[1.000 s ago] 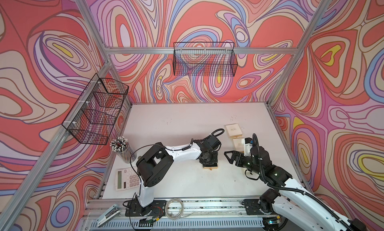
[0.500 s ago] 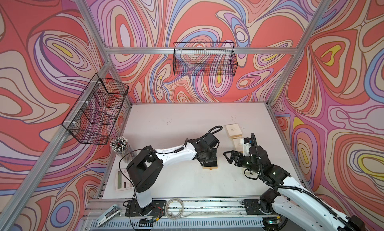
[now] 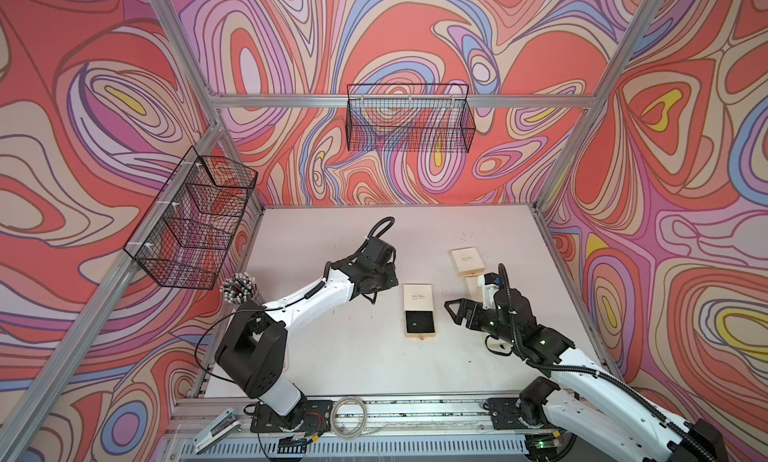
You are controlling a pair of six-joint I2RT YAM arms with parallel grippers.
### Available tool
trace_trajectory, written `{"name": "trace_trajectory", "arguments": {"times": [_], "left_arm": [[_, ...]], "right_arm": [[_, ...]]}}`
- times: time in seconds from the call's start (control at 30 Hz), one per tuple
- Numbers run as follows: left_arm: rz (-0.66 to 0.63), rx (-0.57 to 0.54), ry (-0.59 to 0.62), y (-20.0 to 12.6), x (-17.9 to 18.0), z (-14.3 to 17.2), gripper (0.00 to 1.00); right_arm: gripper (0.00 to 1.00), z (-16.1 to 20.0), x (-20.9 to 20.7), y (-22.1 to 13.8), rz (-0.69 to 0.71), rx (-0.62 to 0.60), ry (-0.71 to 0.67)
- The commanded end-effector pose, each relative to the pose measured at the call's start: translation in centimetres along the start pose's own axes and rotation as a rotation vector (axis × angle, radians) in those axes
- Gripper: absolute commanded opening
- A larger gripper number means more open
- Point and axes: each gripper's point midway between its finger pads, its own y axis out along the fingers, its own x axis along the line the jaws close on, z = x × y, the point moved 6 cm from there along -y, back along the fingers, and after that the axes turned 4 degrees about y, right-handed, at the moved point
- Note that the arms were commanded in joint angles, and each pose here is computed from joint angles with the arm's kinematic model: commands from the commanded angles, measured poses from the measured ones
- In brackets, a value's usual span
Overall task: Take out the earrings from the drawer-style jewelry box
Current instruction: Place the earring at the center of the board.
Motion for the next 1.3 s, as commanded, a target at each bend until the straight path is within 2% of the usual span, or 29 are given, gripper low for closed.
{"name": "trace_trajectory", "arguments": {"times": [0.0,0.13,0.3,0.57,0.8,0.93,1.07,1.27], "left_arm": [[-0.034,0.011,0.018,1.9,1.0,-1.2,0.00],[-0.084,0.038,-0.011,4.4,2.8,-2.6,0.00],[-0.065,0.064,-0.042,6.7,4.0,-3.4,0.00],[-0.089,0.067,-0.059,8.4,5.2,-4.3,0.00],[-0.096,0.077,-0.073,9.4,5.9,-4.4,0.05],[-0.105,0.074,-0.075,9.3,6.2,-4.3,0.13],[-0.110,0.073,-0.083,9.1,6.4,-4.3,0.26],[-0.101,0.037,-0.091,7.8,6.2,-4.5,0.36]], "right_arm": [[0.98,-0.6,0.7,0.1,-0.031,-0.019,-0.009],[0.98,-0.3,0.5,0.2,-0.024,-0.005,-0.006],[0.98,0.3,-0.2,0.4,-0.005,0.009,0.002],[0.98,0.4,-0.2,0.6,-0.006,0.016,0.005],[0.98,0.4,-0.3,0.8,0.001,0.019,0.009],[0.98,0.4,-0.3,0.8,0.001,0.021,0.010],[0.98,0.3,-0.2,0.8,-0.002,0.019,0.013],[0.98,0.4,-0.2,0.9,0.001,0.024,0.014]]}}
